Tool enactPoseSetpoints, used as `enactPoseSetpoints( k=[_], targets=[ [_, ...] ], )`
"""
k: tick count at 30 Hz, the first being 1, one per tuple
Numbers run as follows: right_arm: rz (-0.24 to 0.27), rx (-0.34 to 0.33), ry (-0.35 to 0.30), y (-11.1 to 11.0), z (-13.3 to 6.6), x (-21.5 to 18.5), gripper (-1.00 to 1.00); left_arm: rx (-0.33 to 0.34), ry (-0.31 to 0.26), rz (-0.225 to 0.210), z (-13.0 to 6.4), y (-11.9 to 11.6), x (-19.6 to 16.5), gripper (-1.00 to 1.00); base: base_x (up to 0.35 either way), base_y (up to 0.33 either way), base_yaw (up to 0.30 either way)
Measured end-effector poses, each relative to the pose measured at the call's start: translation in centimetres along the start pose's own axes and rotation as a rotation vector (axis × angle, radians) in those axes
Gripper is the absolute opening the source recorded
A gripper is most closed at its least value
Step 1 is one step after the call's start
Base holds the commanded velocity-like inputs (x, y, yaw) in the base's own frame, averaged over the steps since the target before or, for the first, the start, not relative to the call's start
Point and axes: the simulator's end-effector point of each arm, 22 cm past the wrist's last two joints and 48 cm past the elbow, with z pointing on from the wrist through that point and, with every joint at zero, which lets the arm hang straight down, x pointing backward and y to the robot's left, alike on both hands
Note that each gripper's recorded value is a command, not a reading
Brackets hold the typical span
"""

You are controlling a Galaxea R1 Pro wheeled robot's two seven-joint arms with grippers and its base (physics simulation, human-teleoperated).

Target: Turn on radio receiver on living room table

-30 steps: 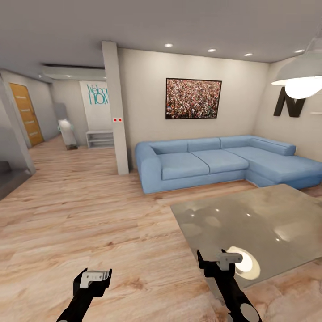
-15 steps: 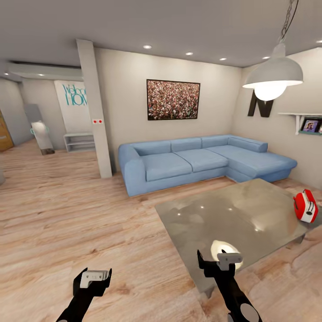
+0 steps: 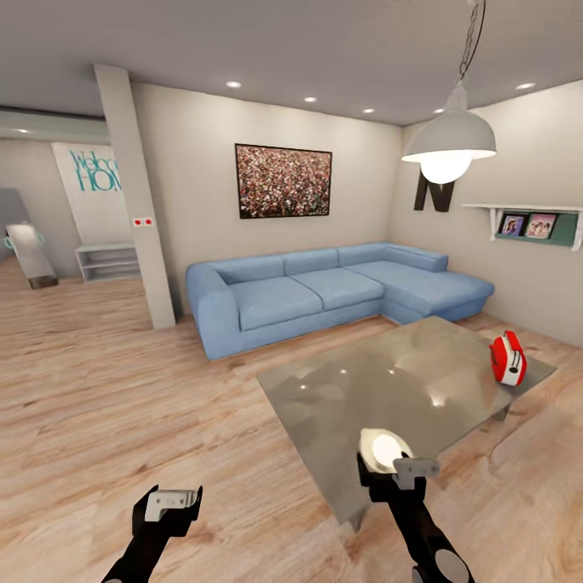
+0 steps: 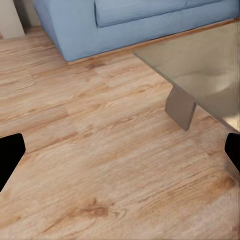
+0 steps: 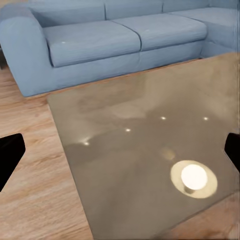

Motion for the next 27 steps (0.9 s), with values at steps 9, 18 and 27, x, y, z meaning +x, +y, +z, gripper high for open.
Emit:
enactPoseSetpoints(
  k=[9,18,27],
  targets=[
    [0.000,0.000,0.000,0.00,0.00,0.00,1.00,0.000,0.000,0.000,0.00,0.00,0.00,1.00,0.000,0.000,-0.218],
    [0.000,0.000,0.000,0.00,-0.01,0.03,1.00,0.000,0.000,0.000,0.00,0.00,0.01,1.00,0.000,0.000,-0.217],
    [0.000,0.000,0.001,0.00,-0.03,0.05,1.00,0.000,0.000,0.000,0.01,0.00,-0.02,1.00,0.000,0.000,-0.217]
  ],
)
